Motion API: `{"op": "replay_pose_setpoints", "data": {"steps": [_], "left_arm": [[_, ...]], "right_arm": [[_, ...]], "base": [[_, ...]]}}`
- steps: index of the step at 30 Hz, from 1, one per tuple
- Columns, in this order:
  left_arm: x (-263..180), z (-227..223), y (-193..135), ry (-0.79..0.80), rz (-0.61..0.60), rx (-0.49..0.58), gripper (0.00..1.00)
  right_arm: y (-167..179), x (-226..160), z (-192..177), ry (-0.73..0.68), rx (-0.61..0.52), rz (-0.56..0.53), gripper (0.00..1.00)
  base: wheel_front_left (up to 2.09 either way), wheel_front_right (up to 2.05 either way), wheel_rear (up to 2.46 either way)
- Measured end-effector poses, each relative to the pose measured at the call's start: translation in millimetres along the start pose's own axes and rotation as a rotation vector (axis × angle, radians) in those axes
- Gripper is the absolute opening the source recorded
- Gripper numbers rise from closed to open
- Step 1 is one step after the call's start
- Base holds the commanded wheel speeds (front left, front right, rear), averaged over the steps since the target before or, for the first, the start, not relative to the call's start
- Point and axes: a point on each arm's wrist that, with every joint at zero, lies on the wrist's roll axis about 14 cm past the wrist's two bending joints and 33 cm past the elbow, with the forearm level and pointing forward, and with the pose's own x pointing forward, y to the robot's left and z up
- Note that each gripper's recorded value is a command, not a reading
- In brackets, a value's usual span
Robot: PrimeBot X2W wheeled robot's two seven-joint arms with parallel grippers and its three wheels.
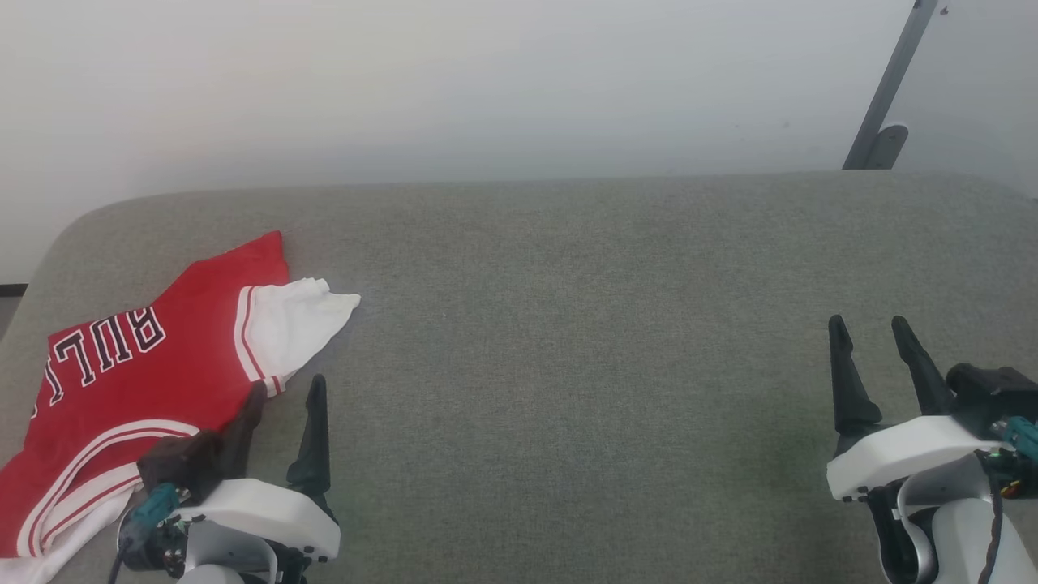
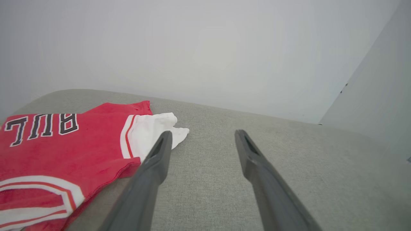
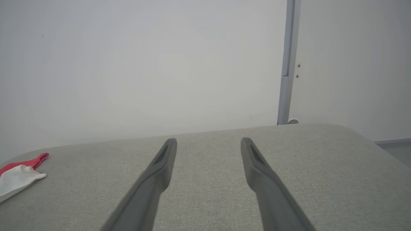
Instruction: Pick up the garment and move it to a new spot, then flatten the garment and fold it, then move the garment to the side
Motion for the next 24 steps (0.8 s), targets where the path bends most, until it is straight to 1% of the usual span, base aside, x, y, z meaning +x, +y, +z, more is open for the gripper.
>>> {"op": "replay_pose_setpoints", "data": {"steps": [12, 24], "left_arm": [[-3.9, -5.2, 5.3, 0.008, 0.001, 0.098, 1.0], [-4.7, -1.4, 9.8, -0.018, 0.005, 0.127, 1.0]], "right_arm": [[1.5, -0.3, -0.4, -0.006, -0.099, 0.013, 1.0], [-1.0, -1.3, 1.5, -0.02, -0.17, 0.014, 1.0]], "base": [[0.0, 0.0, 0.0], [0.0, 0.0, 0.0]]}}
